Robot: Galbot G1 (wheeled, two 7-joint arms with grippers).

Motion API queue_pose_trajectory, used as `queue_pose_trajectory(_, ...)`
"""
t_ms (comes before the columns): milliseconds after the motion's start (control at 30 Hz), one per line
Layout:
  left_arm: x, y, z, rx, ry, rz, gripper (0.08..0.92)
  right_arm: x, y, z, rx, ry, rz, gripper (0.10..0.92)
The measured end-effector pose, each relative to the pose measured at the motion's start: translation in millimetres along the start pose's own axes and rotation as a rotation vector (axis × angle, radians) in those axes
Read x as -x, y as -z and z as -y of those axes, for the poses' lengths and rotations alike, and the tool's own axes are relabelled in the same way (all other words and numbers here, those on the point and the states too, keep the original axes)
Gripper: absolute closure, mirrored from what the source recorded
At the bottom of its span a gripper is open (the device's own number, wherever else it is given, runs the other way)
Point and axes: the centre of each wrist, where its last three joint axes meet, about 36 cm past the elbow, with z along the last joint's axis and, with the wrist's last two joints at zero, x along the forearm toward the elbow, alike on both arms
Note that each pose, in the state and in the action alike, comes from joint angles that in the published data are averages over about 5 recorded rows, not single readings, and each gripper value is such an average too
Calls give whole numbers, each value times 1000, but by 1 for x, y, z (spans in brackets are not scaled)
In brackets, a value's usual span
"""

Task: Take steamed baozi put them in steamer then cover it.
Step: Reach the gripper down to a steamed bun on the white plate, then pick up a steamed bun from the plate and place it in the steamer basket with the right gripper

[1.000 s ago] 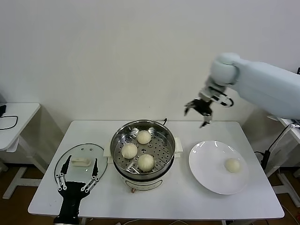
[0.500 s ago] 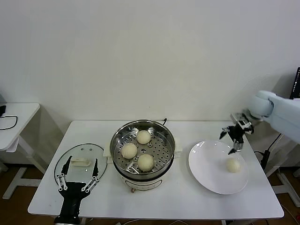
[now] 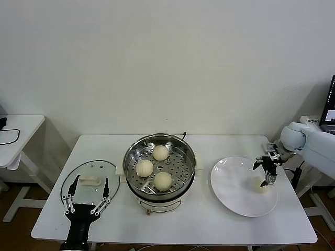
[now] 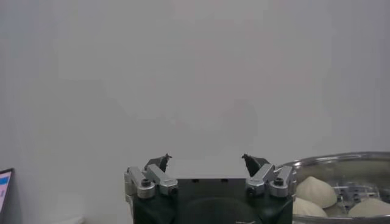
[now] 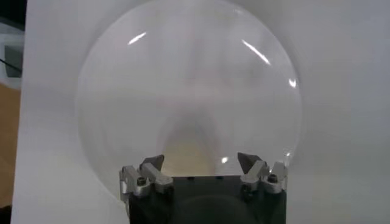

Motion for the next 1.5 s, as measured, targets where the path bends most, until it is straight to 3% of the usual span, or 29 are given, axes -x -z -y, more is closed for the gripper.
queue_pose_trajectory(467, 1, -2, -1, 2, 5, -1, 177, 27, -8, -7, 20, 1, -22, 207)
queue_pose_trajectory(833, 1, -2, -2, 5, 9, -3, 177, 32, -8, -9, 18, -3, -25, 375)
queue_pose_trajectory(967, 1, -2, -1, 3, 8, -4, 177, 28, -6, -8, 11, -3, -26, 386)
queue_pose_trajectory(1233, 3, 1, -1, 3, -1, 2, 177, -3, 16, 9, -32, -4, -9, 386)
queue_pose_trajectory(1500, 4, 3, -1, 6, -7, 10, 177, -76, 87, 41, -129, -24, 49, 386)
